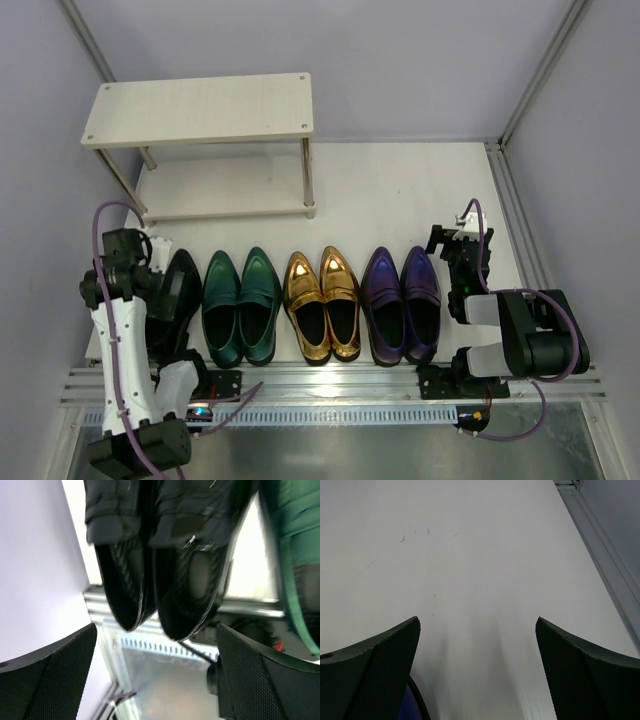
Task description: Place and organize the shoes onto the shoe shelf
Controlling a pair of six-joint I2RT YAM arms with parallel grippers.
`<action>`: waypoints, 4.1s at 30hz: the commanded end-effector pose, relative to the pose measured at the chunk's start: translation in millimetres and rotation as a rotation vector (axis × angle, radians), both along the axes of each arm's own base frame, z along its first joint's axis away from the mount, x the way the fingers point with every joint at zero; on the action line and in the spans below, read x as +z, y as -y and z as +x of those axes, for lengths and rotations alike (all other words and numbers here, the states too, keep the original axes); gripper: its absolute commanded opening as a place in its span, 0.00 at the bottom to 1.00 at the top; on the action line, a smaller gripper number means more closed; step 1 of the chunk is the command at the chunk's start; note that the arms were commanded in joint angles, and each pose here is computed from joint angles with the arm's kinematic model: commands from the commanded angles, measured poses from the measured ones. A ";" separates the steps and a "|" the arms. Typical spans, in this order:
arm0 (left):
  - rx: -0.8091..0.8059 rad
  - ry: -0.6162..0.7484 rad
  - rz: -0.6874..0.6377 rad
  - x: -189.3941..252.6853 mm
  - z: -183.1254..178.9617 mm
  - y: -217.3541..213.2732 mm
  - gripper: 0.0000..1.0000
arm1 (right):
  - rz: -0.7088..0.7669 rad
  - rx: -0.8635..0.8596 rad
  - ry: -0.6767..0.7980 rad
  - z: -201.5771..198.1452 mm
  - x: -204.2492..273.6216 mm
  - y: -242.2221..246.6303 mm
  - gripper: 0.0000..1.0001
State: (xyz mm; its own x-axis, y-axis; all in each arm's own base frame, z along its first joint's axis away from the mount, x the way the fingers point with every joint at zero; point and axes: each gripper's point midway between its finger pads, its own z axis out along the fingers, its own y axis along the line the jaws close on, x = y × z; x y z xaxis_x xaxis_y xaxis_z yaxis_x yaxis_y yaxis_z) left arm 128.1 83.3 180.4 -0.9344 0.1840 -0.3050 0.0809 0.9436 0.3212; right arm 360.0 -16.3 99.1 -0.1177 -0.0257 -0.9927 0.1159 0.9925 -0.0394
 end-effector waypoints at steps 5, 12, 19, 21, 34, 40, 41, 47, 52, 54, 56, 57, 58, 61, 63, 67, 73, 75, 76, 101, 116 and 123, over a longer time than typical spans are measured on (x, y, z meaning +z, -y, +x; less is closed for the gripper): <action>-0.034 -0.188 -0.226 -46.5 -31.8 -7.4 1.00 | 0.017 0.005 0.071 5.6 19.2 -1.3 0.97; -0.042 -0.175 -0.317 -58.1 -27.9 -13.0 1.00 | 0.015 0.005 0.072 5.6 19.7 -1.3 0.97; -0.072 -0.221 -0.346 -86.4 -28.1 -15.1 1.00 | 0.017 0.005 0.073 5.6 19.7 -1.3 0.97; -0.075 -0.221 -0.318 -94.0 -27.3 -20.8 1.00 | 0.017 0.007 0.074 5.6 20.2 -1.6 0.97; -0.131 -0.247 -0.347 -117.6 -27.5 -22.6 0.20 | 0.015 0.005 0.072 5.5 19.9 -1.3 0.97; -0.136 -0.193 -0.343 -102.1 -24.0 -16.7 0.00 | 0.015 0.005 0.072 5.2 19.6 -1.2 0.97; -0.134 -0.161 -0.328 -93.9 -23.6 -14.2 0.00 | 0.017 0.007 0.071 5.5 19.3 -1.6 0.97; -0.111 0.148 -0.232 -22.8 6.0 -6.3 0.00 | 0.015 0.007 0.071 5.2 19.1 -1.5 0.97; -0.059 0.349 -0.234 40.9 20.5 7.4 0.00 | 0.017 0.005 0.073 5.2 19.6 -1.3 0.97; -0.052 0.399 -0.247 60.7 24.6 12.5 0.00 | 0.017 0.005 0.071 5.2 19.1 -1.3 0.97; -0.036 0.427 -0.262 68.6 25.6 16.6 0.00 | 0.017 0.007 0.071 5.2 19.1 -1.6 0.97; -0.030 0.455 -0.259 75.6 26.2 18.6 0.00 | 0.017 0.007 0.074 5.6 20.2 -1.6 0.97; -0.023 0.471 -0.254 79.7 26.9 19.0 0.00 | 0.017 0.007 0.074 5.6 20.2 -1.6 0.97; -0.030 0.545 -0.232 102.6 29.0 22.9 0.00 | 0.015 0.005 0.074 5.6 20.2 -1.3 0.97; -0.016 0.598 -0.248 117.1 34.7 25.3 0.00 | 0.017 0.005 0.074 5.6 20.2 -1.3 0.97; 0.007 0.701 -0.253 149.0 46.9 23.4 0.00 | 0.015 0.004 0.071 5.5 19.3 -0.7 0.97; 0.077 0.810 -0.197 191.9 55.9 7.7 0.00 | 0.015 0.007 0.072 5.6 19.7 -1.5 0.97; 0.084 0.834 -0.187 201.8 57.0 6.1 0.00 | 0.017 0.005 0.072 5.6 19.7 -1.3 0.97; 0.082 0.852 -0.175 206.9 59.9 3.1 0.00 | 0.017 0.007 0.072 5.2 19.6 -1.6 0.97; -0.220 1.180 -0.351 349.1 122.7 24.1 0.00 | 0.017 0.005 0.072 5.6 19.7 -1.3 0.97; -0.240 1.115 -0.346 347.1 233.8 -9.0 0.00 | 0.017 0.007 0.074 5.6 20.2 -1.6 0.97; -0.218 1.168 -0.361 362.1 271.6 -13.9 0.00 | 0.017 0.007 0.074 5.3 20.0 -1.6 0.97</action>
State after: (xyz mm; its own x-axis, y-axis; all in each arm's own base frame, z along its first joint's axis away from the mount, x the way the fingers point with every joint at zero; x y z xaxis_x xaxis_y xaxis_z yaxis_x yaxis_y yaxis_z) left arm 395.0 98.5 435.0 -0.3956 -0.1586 -0.9046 0.0517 0.9796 -0.1944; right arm 360.0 -16.2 99.1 -0.1177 -0.0253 -0.9927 0.1156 0.9925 -0.0390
